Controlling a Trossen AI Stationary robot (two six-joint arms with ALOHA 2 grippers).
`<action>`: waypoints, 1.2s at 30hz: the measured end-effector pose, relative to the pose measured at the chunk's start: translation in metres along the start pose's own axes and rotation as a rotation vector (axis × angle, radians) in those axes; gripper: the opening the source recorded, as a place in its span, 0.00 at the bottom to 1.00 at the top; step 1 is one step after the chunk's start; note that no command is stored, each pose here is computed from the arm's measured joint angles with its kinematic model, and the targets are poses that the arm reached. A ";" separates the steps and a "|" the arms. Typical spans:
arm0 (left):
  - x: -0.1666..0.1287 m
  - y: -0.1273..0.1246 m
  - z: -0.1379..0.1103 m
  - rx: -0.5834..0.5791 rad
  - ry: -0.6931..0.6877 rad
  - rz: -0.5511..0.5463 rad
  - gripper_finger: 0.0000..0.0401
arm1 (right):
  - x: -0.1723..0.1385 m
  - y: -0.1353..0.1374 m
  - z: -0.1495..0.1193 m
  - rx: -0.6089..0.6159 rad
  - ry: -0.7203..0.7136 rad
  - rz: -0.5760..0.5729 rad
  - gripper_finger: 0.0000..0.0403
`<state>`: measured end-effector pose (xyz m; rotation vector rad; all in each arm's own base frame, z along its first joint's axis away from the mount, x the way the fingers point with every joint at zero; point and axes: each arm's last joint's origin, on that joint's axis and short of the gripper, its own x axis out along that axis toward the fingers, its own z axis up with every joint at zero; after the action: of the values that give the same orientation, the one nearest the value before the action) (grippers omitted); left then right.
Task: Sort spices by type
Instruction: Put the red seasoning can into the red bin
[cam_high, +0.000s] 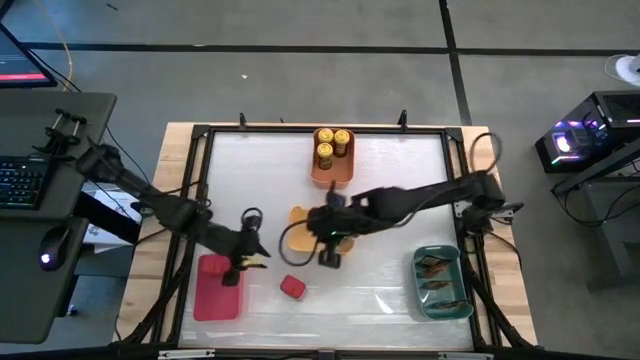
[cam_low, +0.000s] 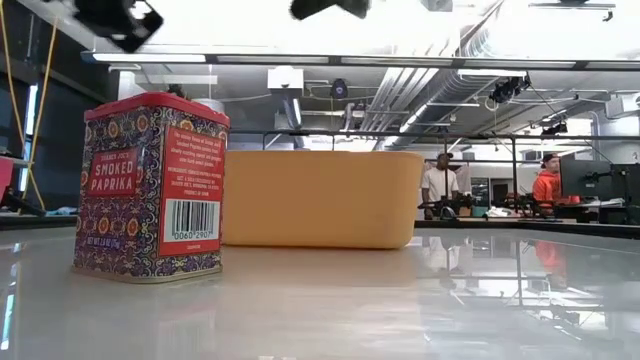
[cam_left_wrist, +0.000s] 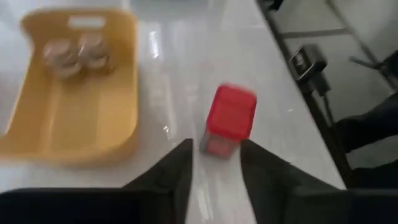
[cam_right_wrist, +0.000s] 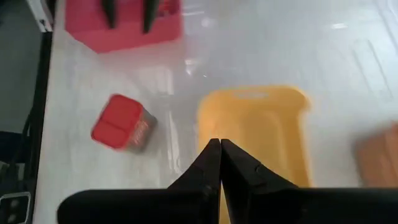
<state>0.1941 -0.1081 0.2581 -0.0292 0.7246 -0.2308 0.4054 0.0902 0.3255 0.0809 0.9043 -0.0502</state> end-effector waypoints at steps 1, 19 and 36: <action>0.006 0.002 0.004 0.012 -0.017 -0.020 0.33 | -0.011 -0.002 -0.002 0.015 0.007 -0.013 0.00; 0.099 -0.011 0.054 0.277 0.097 -0.169 0.63 | -0.078 -0.001 -0.031 0.161 0.083 -0.206 0.00; 0.125 -0.024 0.025 0.362 0.282 -0.138 0.63 | -0.079 0.005 -0.034 0.142 0.084 -0.227 0.00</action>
<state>0.2962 -0.1598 0.1981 0.3040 0.9526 -0.5021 0.3304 0.0994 0.3666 0.1131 0.9898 -0.3246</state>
